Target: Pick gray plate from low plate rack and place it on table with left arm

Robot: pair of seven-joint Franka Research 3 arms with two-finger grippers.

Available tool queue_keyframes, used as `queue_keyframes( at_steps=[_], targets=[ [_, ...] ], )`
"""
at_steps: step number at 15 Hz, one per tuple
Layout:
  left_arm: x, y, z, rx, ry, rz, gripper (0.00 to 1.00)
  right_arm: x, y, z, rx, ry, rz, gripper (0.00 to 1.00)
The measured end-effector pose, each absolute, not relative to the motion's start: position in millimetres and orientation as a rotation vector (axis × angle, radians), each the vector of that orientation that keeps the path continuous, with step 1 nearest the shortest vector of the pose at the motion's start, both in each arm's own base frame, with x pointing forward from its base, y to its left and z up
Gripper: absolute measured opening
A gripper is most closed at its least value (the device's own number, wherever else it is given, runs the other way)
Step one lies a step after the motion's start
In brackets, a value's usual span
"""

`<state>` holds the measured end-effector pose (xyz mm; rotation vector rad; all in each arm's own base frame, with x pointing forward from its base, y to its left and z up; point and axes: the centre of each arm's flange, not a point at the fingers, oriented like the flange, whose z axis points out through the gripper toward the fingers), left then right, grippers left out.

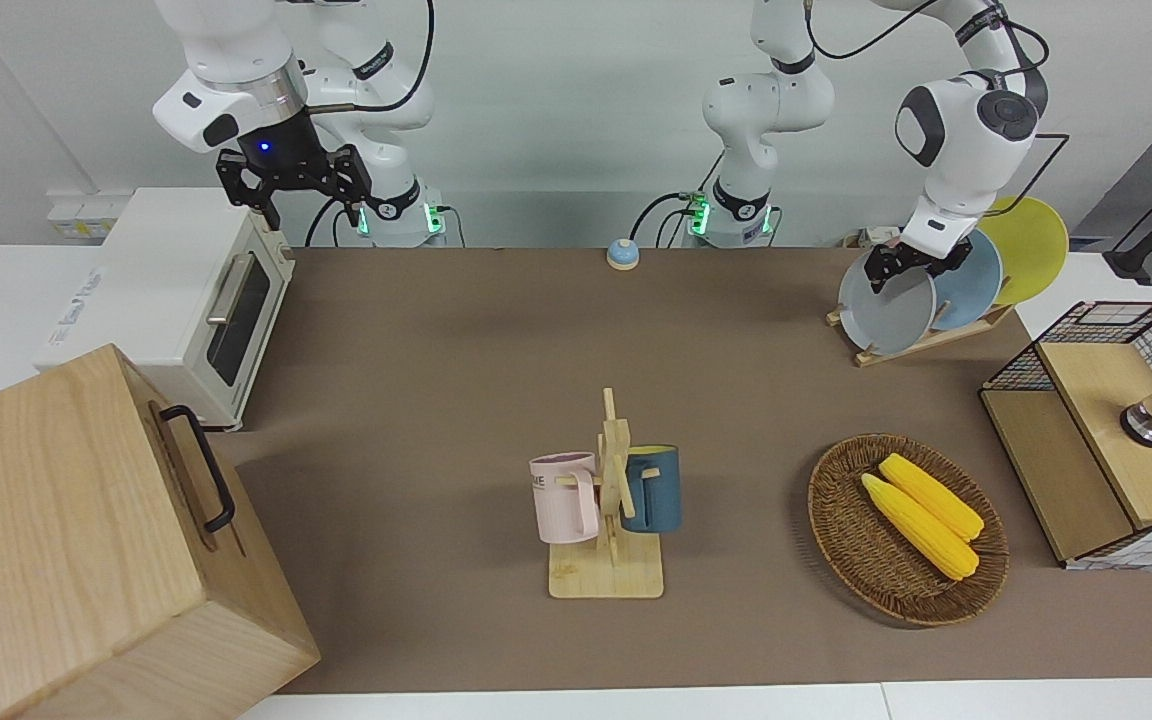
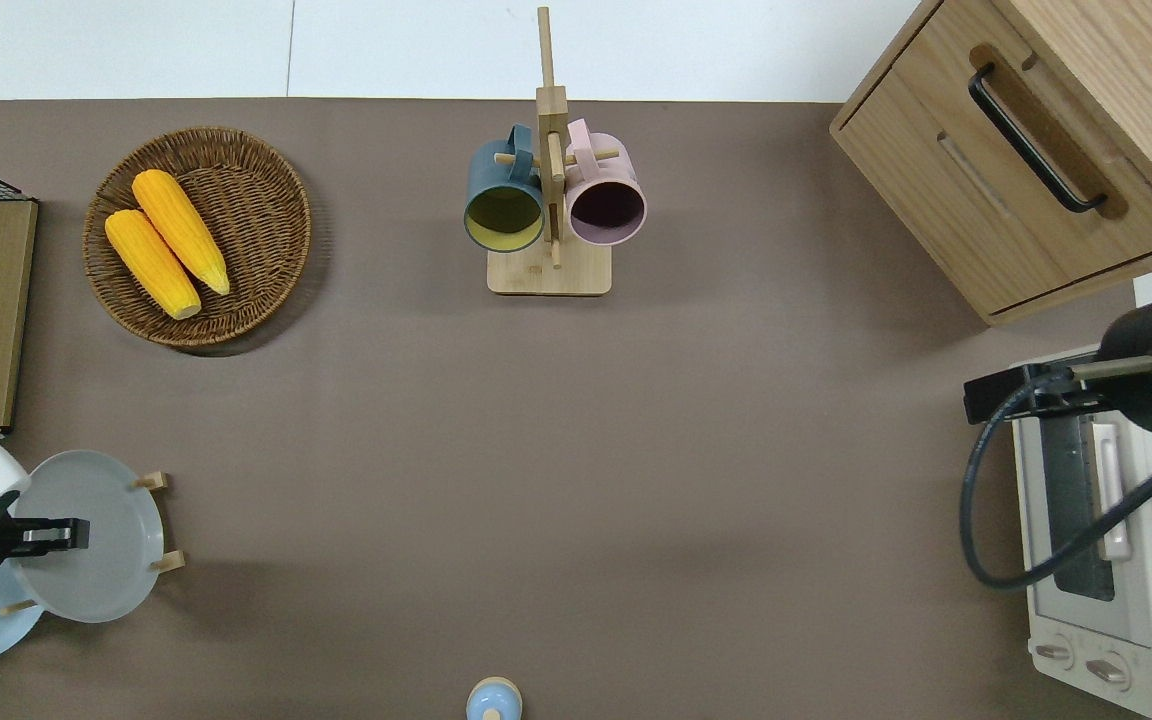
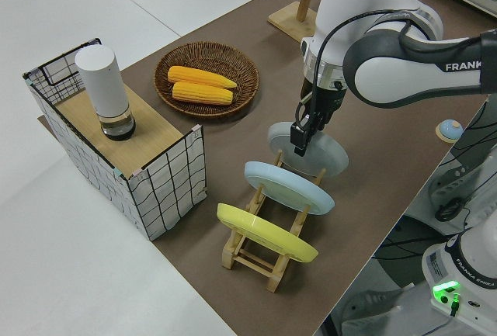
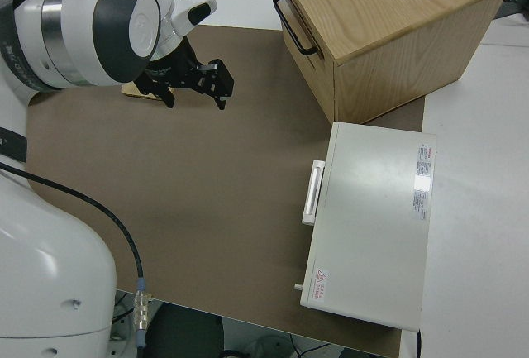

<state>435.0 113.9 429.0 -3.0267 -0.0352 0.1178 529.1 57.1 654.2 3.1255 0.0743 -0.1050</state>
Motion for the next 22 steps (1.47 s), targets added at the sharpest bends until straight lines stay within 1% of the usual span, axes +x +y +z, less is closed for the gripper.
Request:
queue_keyframes(
  at_steps=[1,2,3,10,13,15,18,21,22],
  targets=[
    [435.0,113.9,429.0,-3.026,-0.028,0.118,0.37,529.1,57.1,654.2,3.125,0.074,-0.105,0.99],
    [435.0,114.0,429.0,-3.025,-0.015,0.119,0.22,529.2,57.1,654.2,3.125,0.074,-0.105,0.99],
    [435.1,114.9,429.8,-3.017,-0.008,0.118,0.1,529.1,57.1,654.2,3.125,0.074,-0.105,0.99],
    [435.4,116.2,431.2,-3.011,-0.004,0.115,0.09,529.1,57.1,654.2,3.125,0.074,-0.105,0.99],
    [439.3,113.2,438.3,-3.005,0.007,0.096,0.09,529.1,57.2,654.2,3.125,0.074,-0.105,0.99],
    [444.6,112.2,455.9,-2.998,0.007,0.088,0.09,529.2,57.1,654.2,3.125,0.074,-0.105,0.99],
    [452.7,98.0,494.2,-2.984,0.034,0.1,0.09,529.1,57.1,654.2,3.125,0.074,-0.105,0.99],
    [455.7,81.3,535.3,-2.966,0.059,0.122,0.09,529.1,57.1,654.2,3.125,0.074,-0.105,0.99],
    [455.6,79.2,544.2,-2.964,0.059,0.127,0.09,529.1,57.1,654.2,3.125,0.074,-0.105,0.99]
  ],
)
